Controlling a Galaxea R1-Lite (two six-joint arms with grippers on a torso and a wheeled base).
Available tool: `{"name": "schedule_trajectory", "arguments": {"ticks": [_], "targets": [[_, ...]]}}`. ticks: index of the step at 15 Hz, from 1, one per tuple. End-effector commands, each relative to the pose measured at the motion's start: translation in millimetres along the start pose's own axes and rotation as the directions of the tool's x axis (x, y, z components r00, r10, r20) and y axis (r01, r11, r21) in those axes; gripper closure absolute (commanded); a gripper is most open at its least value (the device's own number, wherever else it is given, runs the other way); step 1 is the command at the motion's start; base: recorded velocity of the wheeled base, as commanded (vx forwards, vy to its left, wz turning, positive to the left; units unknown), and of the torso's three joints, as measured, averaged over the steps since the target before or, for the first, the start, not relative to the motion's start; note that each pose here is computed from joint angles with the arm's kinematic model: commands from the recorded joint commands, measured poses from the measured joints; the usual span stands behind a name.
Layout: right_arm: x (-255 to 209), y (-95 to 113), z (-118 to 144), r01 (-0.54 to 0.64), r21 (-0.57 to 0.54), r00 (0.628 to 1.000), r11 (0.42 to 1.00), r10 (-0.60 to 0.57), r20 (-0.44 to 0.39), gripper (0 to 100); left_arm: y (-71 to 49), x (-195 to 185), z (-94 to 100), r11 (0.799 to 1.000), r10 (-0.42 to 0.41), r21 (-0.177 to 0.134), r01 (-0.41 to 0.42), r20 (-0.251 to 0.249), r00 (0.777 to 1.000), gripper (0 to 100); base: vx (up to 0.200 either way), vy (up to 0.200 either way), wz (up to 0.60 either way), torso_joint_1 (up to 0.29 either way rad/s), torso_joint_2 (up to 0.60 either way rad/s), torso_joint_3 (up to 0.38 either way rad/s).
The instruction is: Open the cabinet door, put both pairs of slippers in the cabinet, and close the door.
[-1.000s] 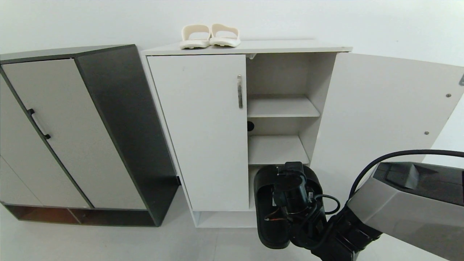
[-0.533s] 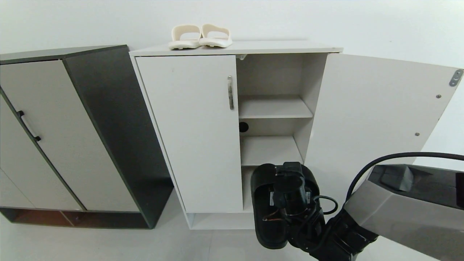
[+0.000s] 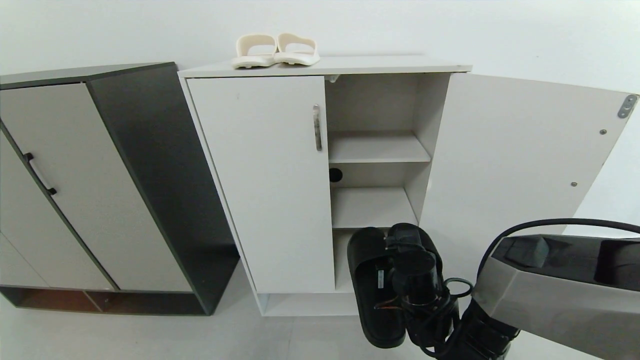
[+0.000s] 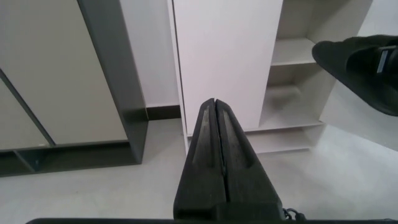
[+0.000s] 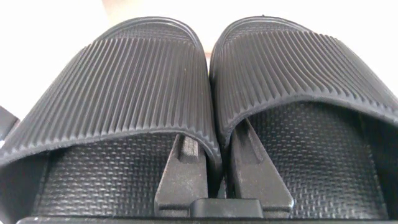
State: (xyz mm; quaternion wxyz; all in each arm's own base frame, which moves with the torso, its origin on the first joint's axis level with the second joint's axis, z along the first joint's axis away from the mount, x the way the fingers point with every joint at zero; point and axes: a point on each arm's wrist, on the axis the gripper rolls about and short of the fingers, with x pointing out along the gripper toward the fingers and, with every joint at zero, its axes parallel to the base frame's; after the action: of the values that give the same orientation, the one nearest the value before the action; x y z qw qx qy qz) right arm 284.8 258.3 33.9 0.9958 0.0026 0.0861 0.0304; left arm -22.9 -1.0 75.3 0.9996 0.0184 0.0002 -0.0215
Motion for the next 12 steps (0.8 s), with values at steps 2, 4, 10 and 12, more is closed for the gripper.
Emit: {"name": "schedule_trajectory", "arguments": {"ticks": [2,4,10,12], "targets": [[4,-1,-5,0.004,0.0,1.0,1.0,-0.004,-0.002,100,0.0,0,0.1,1.0,0.0,0.0,0.0,-0.002,1.0,100,0.0,0.0,0.0,0.0,0.0,0.0],[5,-1,-5,0.004,-0.002,1.0,1.0,-0.004,-0.001,100,0.0,0,0.1,1.0,0.0,0.0,0.0,-0.002,1.0,100,0.0,0.0,0.0,0.0,0.0,0.0],[24,4,10,-0.028,-0.025,0.997,0.999,0.03,0.07,100,0.0,0,0.1,1.0,0.0,0.0,0.0,-0.002,1.0,100,0.0,0.0,0.0,0.002,0.0,-0.144],[27,2,5,-0.018,-0.034,0.998,0.999,0.02,0.061,100,0.0,0,0.1,1.0,0.0,0.0,0.0,-0.002,1.0,100,0.0,0.0,0.0,0.002,0.0,-0.193]]}}
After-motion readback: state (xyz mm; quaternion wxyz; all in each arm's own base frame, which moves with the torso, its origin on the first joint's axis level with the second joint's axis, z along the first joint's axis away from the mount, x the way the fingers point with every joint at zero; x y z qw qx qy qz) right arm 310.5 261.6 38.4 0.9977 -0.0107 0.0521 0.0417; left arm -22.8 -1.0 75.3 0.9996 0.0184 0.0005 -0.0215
